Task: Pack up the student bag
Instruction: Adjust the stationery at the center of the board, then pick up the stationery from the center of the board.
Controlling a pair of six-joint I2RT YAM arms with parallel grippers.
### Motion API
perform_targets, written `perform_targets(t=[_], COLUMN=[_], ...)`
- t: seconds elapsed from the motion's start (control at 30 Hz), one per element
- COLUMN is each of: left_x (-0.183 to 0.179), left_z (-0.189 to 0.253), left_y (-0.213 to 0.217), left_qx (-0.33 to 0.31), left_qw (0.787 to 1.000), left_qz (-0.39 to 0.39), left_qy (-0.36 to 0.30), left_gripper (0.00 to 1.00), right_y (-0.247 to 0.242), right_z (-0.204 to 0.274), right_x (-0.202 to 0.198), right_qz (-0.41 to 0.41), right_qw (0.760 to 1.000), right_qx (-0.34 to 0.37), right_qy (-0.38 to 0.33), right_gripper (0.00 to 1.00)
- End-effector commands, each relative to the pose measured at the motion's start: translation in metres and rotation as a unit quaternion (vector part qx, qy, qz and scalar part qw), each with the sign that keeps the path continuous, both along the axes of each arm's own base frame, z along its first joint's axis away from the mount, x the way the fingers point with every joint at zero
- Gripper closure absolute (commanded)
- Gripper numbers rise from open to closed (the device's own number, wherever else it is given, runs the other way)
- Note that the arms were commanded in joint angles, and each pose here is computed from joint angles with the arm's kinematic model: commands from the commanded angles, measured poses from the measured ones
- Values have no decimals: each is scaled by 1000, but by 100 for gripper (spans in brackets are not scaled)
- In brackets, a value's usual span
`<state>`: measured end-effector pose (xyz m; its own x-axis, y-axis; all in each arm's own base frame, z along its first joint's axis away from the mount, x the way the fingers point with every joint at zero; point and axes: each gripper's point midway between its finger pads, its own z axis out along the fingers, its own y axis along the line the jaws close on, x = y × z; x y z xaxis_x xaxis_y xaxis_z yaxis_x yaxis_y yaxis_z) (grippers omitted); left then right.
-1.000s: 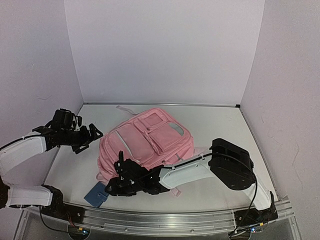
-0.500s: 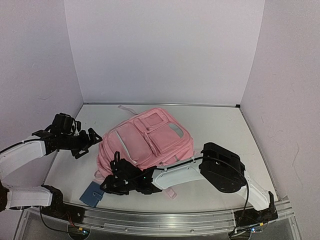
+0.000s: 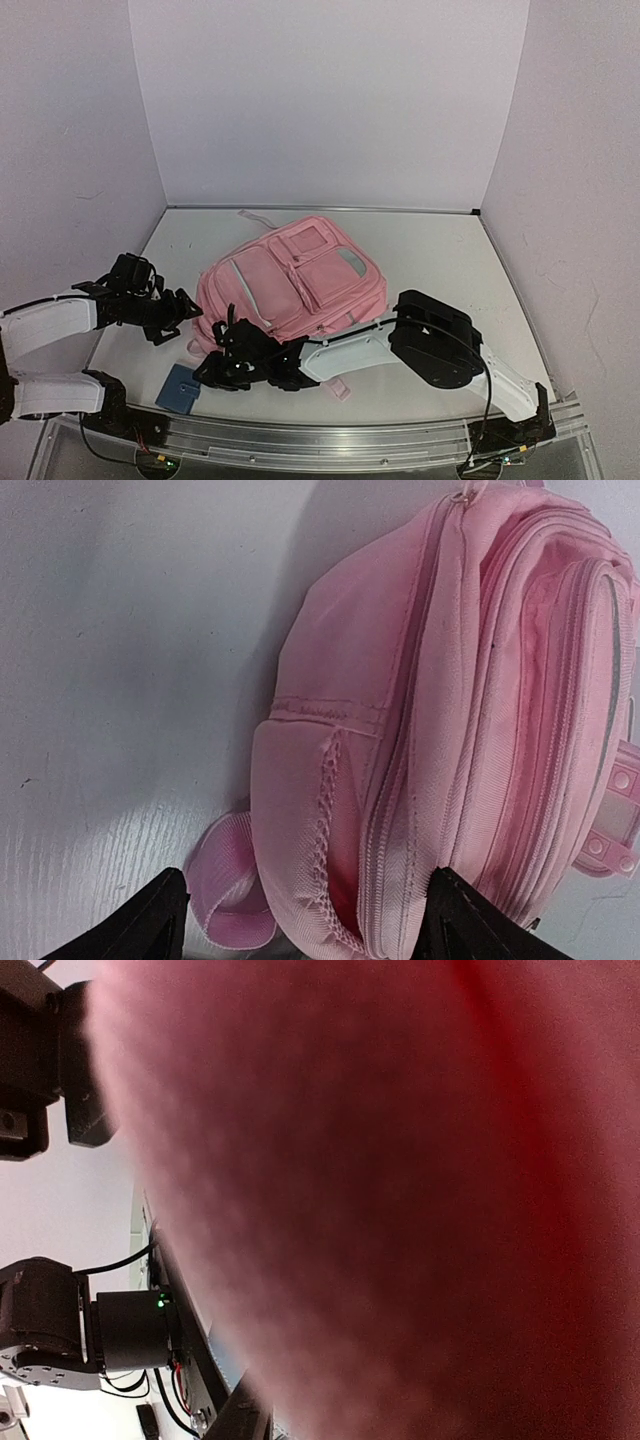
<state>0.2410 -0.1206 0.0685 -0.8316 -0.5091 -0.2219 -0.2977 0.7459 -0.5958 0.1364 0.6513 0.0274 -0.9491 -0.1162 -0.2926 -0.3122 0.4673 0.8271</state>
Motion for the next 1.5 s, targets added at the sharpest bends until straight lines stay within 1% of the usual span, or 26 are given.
perform_targets(t=[0.0, 0.2, 0.3, 0.5, 0.57, 0.63, 0.77, 0.9, 1.0, 1.13, 1.2, 1.27, 1.33, 1.47], left_x=[1, -4, -3, 1, 2, 1, 0, 4, 8, 13, 14, 15, 16, 16], left_z=[4, -6, -5, -1, 0, 0, 1, 6, 10, 14, 14, 14, 14, 16], left_y=[0, -1, -2, -4, -5, -3, -2, -3, -3, -5, -5, -6, -7, -7], left_qx=[-13, -19, -23, -28, -28, -25, -23, -22, -20, -19, -18, -18, -20, -20], left_qw=[1000, 1000, 1000, 1000, 1000, 1000, 1000, 1000, 1000, 1000, 1000, 1000, 1000, 1000], left_qz=[11, 13, 15, 13, 11, 13, 13, 12, 11, 7, 6, 5, 4, 3], left_qy=[-5, 7, 5, 0, -1, -1, -2, -9, -14, -18, -17, -17, -17, -17], left_gripper=[22, 36, 37, 37, 37, 37, 37, 37, 37, 36, 36, 35, 35, 35], right_y=[8, 19, 23, 24, 17, 13, 11, 2, -5, -8, -6, -2, 1, 7], right_z=[-10, 4, 1, -14, -17, -17, -17, -8, -4, 0, 2, 2, 1, -11], right_x=[-7, -13, -16, -18, -14, -12, -17, -16, -19, -32, -39, -43, -43, -41], right_qz=[17, 37, 41, 38, 21, 14, 26, 42, 72, 133, 153, 167, 169, 173], right_qw=[1000, 998, 997, 996, 998, 998, 999, 999, 995, 982, 974, 967, 962, 957], right_qx=[8, 54, 60, 48, 34, 29, 6, -22, -39, -47, -49, -57, -63, -76], right_qy=[15, 21, 34, 57, 56, 52, 43, -4, -48, -124, -157, -186, -205, -221], right_gripper=[75, 77, 77, 73, 70, 68, 69, 67, 66, 62, 56, 56, 56, 56])
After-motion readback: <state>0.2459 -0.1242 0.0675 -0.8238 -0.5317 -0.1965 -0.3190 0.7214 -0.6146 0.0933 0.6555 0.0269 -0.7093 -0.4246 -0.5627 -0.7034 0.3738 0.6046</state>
